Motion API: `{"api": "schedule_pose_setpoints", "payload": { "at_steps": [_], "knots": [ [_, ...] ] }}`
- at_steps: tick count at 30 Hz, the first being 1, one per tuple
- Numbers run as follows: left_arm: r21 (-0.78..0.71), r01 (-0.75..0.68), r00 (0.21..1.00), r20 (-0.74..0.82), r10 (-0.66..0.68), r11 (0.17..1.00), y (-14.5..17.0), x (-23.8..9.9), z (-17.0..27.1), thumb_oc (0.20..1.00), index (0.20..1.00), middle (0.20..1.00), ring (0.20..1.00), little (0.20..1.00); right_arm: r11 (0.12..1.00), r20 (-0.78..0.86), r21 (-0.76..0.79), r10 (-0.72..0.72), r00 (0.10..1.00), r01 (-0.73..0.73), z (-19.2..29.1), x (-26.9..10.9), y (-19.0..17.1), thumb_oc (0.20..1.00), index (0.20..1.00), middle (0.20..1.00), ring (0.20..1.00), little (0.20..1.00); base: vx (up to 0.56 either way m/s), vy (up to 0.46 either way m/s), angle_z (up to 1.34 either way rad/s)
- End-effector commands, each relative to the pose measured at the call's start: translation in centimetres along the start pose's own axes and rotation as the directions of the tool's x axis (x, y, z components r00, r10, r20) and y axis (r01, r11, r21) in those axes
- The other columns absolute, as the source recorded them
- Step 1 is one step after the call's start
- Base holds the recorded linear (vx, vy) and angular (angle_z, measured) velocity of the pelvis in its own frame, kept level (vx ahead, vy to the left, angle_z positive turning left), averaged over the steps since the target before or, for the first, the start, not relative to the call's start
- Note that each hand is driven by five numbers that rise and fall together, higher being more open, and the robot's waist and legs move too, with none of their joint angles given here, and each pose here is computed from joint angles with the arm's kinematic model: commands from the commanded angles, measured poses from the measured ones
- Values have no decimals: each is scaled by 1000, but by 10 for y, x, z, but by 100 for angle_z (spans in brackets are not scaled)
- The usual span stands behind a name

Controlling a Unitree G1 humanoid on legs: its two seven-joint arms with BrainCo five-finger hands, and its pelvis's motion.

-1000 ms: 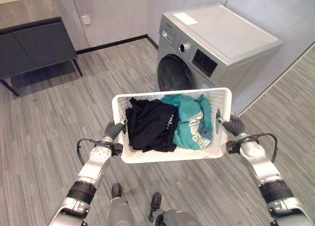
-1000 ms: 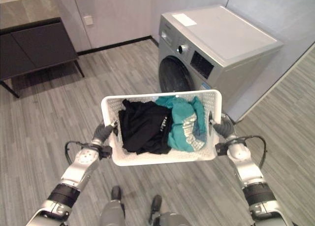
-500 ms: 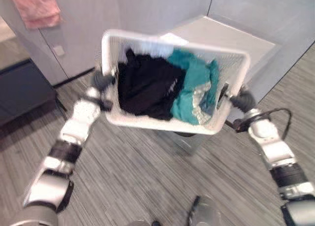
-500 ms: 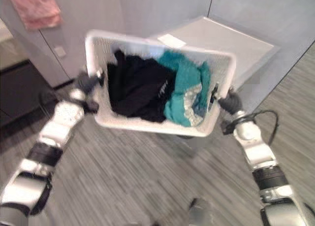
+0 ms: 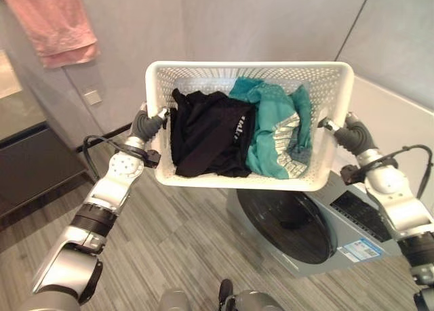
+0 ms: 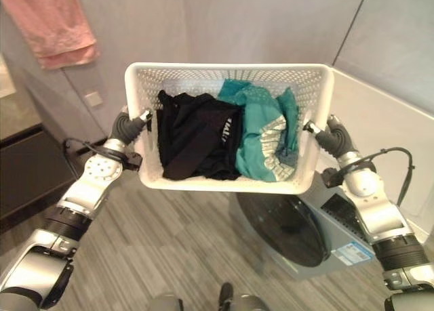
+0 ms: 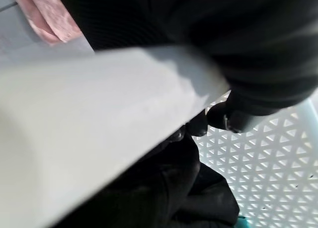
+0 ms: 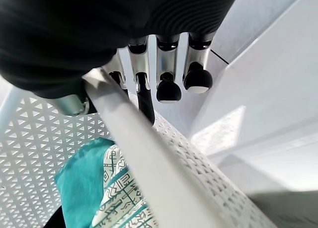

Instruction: Grab the laundry basket,head to the washer,open it,put in the laundry and shut it.

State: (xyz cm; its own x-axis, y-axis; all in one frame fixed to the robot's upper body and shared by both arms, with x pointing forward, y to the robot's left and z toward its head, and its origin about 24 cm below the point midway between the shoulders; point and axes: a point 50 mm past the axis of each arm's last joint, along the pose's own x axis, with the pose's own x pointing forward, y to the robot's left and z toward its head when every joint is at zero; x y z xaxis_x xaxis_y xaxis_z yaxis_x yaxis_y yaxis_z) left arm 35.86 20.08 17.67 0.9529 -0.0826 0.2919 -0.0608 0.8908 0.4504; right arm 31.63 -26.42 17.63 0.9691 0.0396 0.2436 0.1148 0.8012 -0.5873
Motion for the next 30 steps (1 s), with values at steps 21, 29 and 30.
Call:
{"api": "schedule_pose_setpoints", "payload": {
  "at_steps": [21, 29, 30],
  "knots": [
    [235, -374, 919, -37, 393, 897, 155, -27, -2, 200, 200, 200, 200, 200, 866, -232, -132, -501, 834, 483, -35, -15, -142, 200, 200, 200, 200, 200, 174, 177, -65],
    [242, -374, 918, -43, 395, 895, 161, -9, 7, 200, 200, 200, 200, 200, 872, -236, -174, -488, 840, 458, -20, -1, -159, 200, 200, 200, 200, 200, 255, -244, 5],
    [248, -367, 921, -39, 387, 897, 162, -6, 10, 200, 200, 200, 200, 200, 867, -227, -192, -495, 839, 460, -15, -3, -167, 200, 200, 200, 200, 200, 355, -330, 26]
  ]
}}
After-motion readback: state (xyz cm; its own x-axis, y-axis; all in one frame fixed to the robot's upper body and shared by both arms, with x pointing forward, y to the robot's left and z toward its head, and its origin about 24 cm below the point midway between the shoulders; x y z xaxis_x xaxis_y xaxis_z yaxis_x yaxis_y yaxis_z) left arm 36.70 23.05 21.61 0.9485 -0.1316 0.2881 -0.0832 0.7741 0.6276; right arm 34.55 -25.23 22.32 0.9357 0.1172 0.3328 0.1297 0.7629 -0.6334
